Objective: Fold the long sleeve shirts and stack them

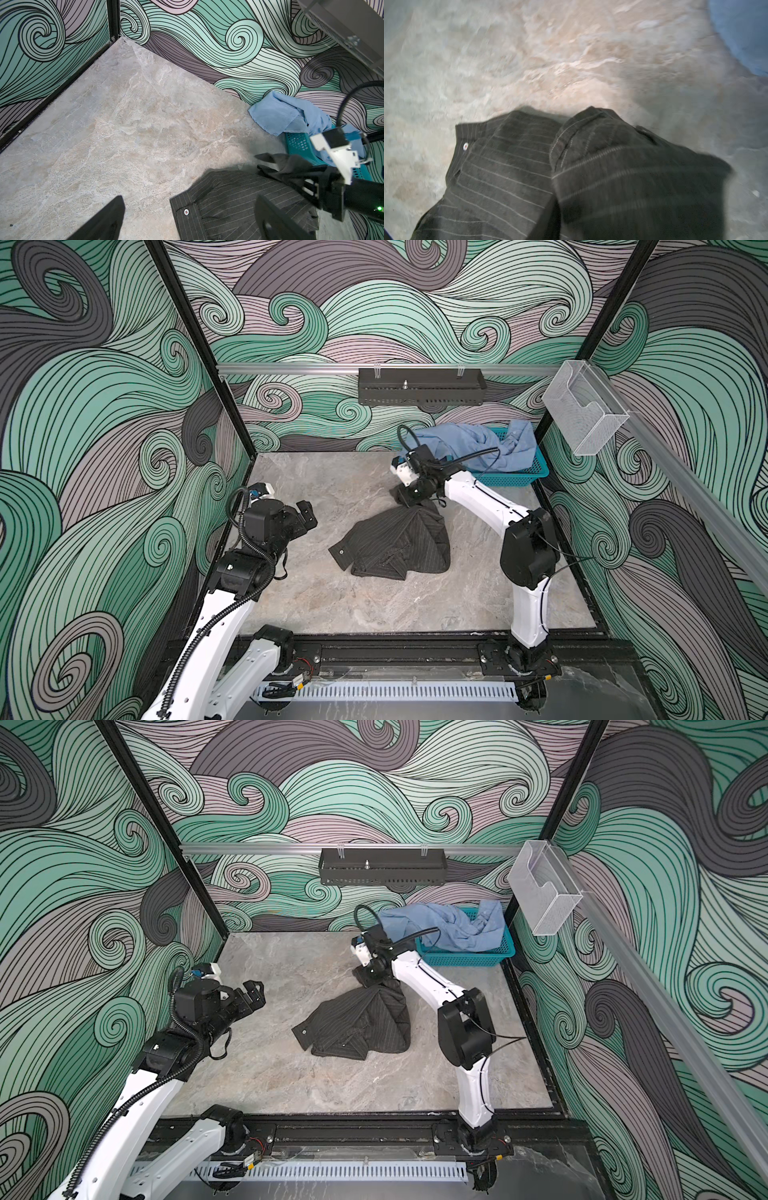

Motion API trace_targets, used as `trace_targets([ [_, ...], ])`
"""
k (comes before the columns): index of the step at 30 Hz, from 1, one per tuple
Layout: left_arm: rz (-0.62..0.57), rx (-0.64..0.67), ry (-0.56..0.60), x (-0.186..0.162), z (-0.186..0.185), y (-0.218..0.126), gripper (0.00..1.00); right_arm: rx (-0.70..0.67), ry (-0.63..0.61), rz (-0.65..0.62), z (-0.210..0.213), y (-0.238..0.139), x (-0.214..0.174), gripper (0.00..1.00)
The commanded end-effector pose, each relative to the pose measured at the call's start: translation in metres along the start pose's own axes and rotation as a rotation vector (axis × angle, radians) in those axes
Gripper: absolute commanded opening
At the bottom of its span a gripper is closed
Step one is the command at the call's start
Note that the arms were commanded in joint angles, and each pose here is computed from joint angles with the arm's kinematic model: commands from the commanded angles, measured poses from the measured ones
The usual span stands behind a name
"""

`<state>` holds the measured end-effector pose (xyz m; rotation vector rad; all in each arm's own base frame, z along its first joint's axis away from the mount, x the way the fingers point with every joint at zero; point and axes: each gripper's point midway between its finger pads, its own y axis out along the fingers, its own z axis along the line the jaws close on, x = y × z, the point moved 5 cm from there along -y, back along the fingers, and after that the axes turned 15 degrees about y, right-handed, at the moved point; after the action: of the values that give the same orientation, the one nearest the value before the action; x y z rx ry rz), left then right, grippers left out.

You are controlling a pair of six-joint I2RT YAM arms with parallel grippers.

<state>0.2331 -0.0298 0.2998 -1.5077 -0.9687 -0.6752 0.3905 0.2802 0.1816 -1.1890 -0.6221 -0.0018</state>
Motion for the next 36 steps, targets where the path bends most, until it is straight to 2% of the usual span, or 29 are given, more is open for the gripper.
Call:
trace_targets([
  [1,0.014,-0.049,0.039,0.006,-0.007,-0.013,0.99,-0.097,0.002,-0.002,-0.019,-0.026,-0.002,0.76],
  [3,0.057,-0.072,0.063,0.002,-0.010,-0.012,0.99,-0.134,0.060,-0.065,-0.022,-0.052,0.001,0.89],
  [5,0.105,-0.104,0.074,-0.005,-0.014,-0.009,0.99,-0.144,0.128,-0.113,-0.023,-0.077,-0.002,0.96],
  [9,0.227,-0.186,0.060,-0.029,-0.025,0.003,0.98,-0.158,0.303,-0.167,-0.027,-0.117,-0.031,0.99],
  [11,0.285,-0.221,0.054,-0.044,-0.031,0.010,0.97,-0.144,0.383,-0.161,-0.028,-0.124,-0.054,0.99],
  [16,0.419,-0.296,0.054,-0.084,-0.052,0.029,0.97,-0.049,0.558,-0.146,-0.027,-0.117,-0.117,0.98],
  [20,0.523,-0.357,-0.014,-0.113,-0.071,0.049,0.97,0.004,0.640,-0.106,-0.030,-0.096,-0.157,0.99],
  [23,0.534,-0.437,-0.077,-0.123,-0.091,0.059,0.98,0.023,0.664,-0.072,-0.032,-0.081,-0.175,1.00],
  [27,0.548,-0.511,-0.099,-0.138,-0.119,0.067,0.98,0.063,0.704,-0.047,-0.034,-0.062,-0.189,1.00],
  [30,0.615,-0.508,-0.111,-0.156,-0.130,0.075,0.84,0.089,0.732,-0.022,-0.035,-0.046,-0.196,0.97],
  [35,0.643,-0.516,-0.155,-0.169,-0.143,0.089,0.35,0.114,0.733,-0.012,-0.035,-0.030,-0.190,0.81],
  [36,0.643,-0.515,-0.152,-0.167,-0.144,0.090,0.29,0.110,0.725,-0.013,-0.035,-0.029,-0.189,0.76],
])
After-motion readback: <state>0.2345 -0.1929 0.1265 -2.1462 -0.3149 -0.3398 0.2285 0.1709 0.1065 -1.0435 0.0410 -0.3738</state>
